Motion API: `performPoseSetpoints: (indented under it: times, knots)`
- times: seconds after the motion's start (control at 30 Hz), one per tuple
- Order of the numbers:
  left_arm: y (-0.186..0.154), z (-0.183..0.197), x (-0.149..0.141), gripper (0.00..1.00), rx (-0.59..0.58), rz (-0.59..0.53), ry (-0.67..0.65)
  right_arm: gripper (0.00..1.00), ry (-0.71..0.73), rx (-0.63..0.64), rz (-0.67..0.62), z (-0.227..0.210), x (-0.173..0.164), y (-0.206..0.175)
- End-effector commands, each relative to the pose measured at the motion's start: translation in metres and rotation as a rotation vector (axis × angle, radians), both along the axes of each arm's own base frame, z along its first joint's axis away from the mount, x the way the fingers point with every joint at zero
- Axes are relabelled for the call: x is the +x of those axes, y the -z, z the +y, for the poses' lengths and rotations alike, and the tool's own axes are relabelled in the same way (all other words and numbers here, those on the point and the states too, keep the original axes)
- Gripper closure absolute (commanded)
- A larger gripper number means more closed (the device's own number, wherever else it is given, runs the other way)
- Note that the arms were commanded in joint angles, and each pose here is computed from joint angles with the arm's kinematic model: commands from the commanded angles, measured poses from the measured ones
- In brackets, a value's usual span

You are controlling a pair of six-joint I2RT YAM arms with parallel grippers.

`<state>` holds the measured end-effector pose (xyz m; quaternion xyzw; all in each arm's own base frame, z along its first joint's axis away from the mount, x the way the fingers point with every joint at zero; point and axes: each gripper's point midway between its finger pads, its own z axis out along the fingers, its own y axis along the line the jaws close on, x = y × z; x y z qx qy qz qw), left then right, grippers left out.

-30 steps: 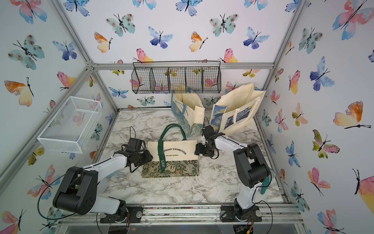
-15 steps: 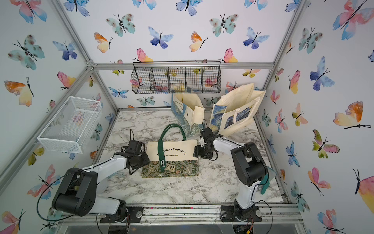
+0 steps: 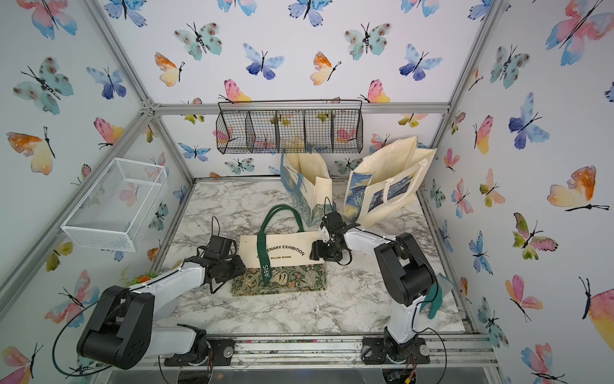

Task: Put away the canvas bag
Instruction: Move the canvas bag to the center of the board.

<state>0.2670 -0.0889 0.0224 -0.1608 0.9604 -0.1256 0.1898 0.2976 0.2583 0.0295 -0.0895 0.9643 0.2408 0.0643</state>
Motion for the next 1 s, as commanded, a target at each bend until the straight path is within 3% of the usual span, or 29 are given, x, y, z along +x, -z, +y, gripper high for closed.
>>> performPoseSetpoints:
  times: [0.0, 0.97]
  knots:
    - [0.009, -0.014, -0.035, 0.55, -0.048, 0.109, 0.073, 0.34, -0.001, -0.068, 0.1, -0.016, -0.032, 0.014]
    - [0.004, -0.039, -0.048, 0.56, -0.086, 0.106, 0.158, 0.36, 0.015, 0.004, 0.179, -0.018, -0.079, 0.014]
